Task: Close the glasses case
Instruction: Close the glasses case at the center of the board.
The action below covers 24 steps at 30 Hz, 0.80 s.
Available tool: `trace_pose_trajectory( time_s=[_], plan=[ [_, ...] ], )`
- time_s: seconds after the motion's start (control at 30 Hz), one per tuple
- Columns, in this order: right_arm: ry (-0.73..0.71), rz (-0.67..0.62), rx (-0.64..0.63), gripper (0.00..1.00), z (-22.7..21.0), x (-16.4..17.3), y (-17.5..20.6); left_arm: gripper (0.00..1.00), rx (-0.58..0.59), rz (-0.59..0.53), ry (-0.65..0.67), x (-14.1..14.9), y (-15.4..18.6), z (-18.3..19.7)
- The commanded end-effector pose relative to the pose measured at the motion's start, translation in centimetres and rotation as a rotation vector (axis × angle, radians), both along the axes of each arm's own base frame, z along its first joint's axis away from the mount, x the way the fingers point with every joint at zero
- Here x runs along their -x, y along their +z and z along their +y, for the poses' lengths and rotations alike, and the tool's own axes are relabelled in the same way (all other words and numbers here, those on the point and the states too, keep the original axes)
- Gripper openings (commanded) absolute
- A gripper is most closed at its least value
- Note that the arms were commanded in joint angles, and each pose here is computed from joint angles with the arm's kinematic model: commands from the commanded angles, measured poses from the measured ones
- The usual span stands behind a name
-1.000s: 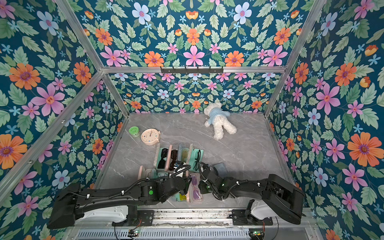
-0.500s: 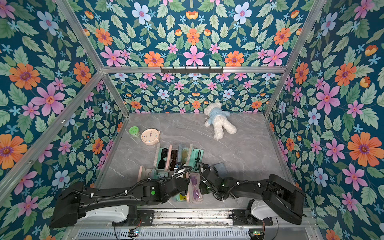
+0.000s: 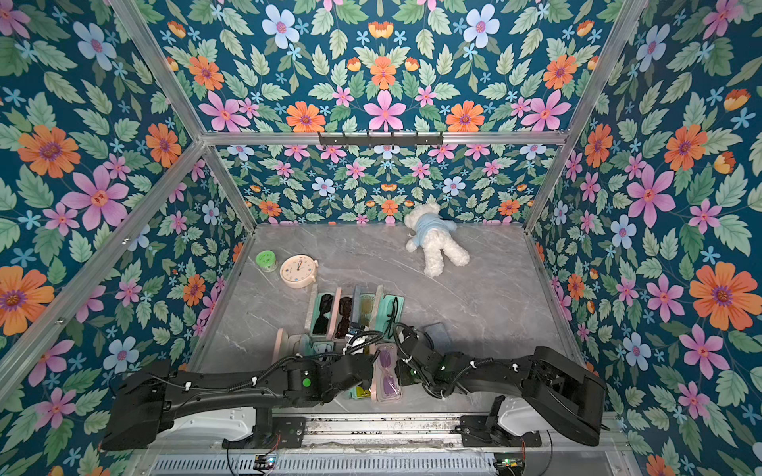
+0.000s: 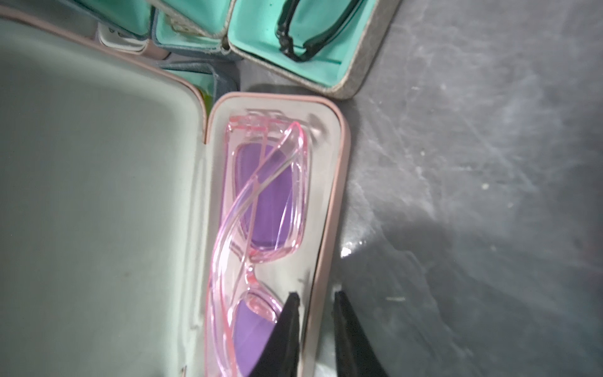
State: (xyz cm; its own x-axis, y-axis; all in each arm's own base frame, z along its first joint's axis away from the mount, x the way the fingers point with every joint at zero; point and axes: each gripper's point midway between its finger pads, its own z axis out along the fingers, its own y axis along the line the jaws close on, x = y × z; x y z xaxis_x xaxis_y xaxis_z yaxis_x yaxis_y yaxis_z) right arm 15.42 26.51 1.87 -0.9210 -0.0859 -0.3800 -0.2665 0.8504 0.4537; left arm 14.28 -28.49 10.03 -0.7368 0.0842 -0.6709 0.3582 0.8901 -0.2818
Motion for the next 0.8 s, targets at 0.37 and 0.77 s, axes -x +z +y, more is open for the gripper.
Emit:
trace_pose_trajectory(
  time_s=[0.37,0.77],
  plan=[
    [-0.010,0.001,0.006,0.22,-0.3,0.1,-0.2,0.15,-0.005,-0.008,0.002,-0.2,-0.2,-0.5],
    [-0.015,-0.001,0.009,0.22,-0.6,0.1,-0.4,0.11,-0.009,-0.002,-0.018,-0.2,-0.6,-1.3]
  ],
)
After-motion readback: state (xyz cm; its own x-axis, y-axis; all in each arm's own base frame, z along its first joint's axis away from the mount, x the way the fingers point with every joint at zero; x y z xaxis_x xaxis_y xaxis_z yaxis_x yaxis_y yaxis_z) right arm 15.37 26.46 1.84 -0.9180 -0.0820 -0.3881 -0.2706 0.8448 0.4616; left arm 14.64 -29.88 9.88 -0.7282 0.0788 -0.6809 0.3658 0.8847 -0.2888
